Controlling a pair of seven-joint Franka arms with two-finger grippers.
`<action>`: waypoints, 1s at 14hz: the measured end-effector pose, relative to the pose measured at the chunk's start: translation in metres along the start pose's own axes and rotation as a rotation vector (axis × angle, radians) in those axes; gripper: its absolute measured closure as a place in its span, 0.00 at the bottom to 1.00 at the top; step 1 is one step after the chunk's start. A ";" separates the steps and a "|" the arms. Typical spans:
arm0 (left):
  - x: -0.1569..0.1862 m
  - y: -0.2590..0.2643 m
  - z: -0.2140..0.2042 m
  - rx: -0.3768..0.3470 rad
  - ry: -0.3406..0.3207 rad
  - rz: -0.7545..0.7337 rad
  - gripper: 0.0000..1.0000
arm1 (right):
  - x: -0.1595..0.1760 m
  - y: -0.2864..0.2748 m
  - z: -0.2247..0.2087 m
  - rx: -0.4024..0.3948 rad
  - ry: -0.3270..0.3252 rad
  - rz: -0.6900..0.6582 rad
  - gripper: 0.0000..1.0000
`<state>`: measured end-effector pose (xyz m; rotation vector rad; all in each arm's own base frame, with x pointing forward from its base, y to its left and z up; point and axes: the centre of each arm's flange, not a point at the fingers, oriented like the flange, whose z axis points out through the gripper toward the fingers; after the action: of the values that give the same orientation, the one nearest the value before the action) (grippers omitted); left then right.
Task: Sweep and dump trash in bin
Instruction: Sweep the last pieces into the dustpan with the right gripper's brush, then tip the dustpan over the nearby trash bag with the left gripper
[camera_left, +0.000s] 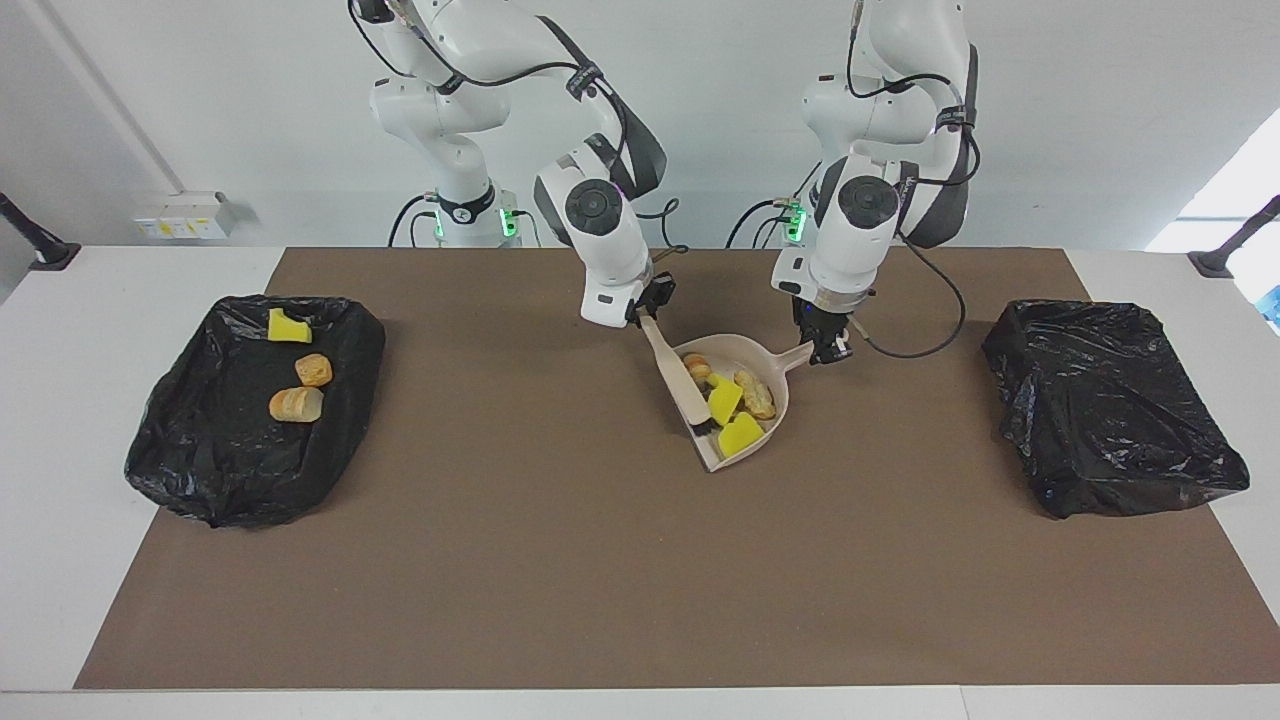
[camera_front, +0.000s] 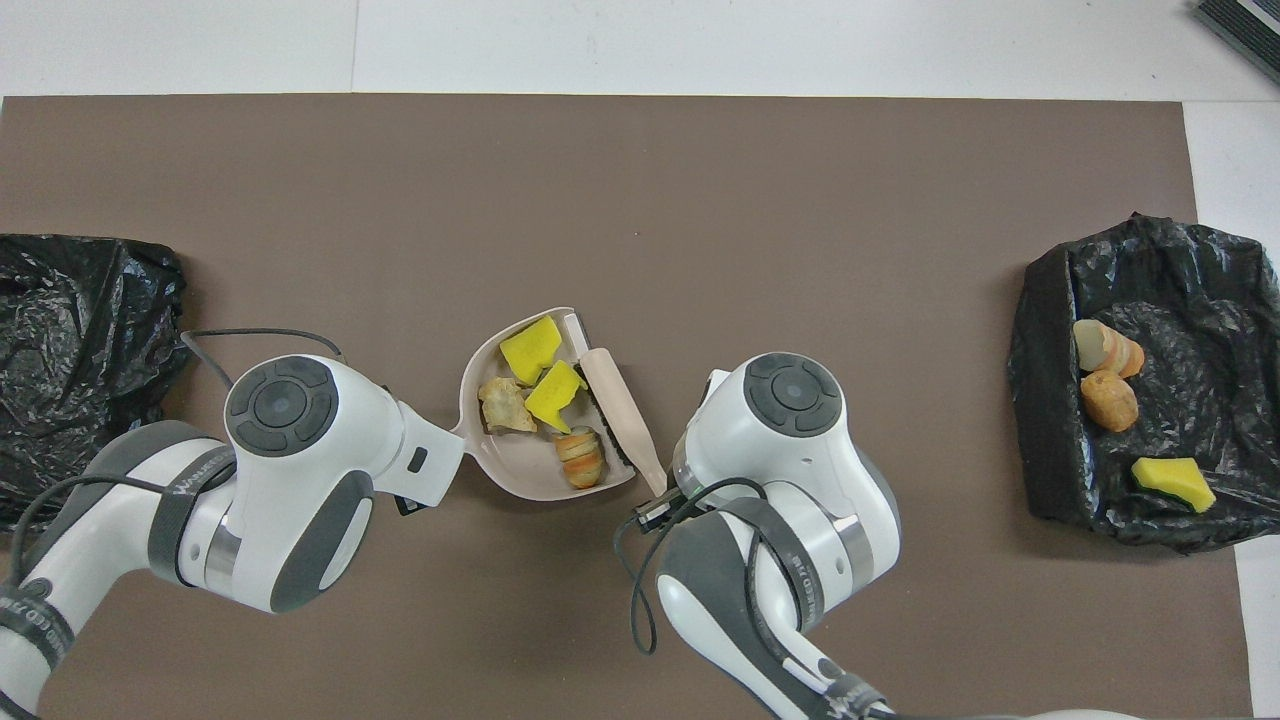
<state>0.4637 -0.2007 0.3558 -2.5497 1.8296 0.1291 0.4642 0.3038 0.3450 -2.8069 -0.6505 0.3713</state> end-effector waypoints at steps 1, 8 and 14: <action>0.000 -0.001 0.000 0.001 0.001 -0.002 0.69 | -0.003 0.016 -0.009 -0.008 -0.009 0.000 0.74; -0.022 -0.028 -0.028 0.027 0.050 -0.086 0.69 | -0.036 0.056 -0.073 -0.080 -0.026 0.095 0.74; -0.102 -0.071 -0.089 -0.077 0.069 -0.115 0.69 | -0.054 -0.031 -0.064 -0.187 -0.009 0.281 0.74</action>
<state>0.5039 -0.0856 0.4485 -2.7371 1.7271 0.1151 0.4238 0.2949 0.4244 -3.0853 -0.3037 0.3918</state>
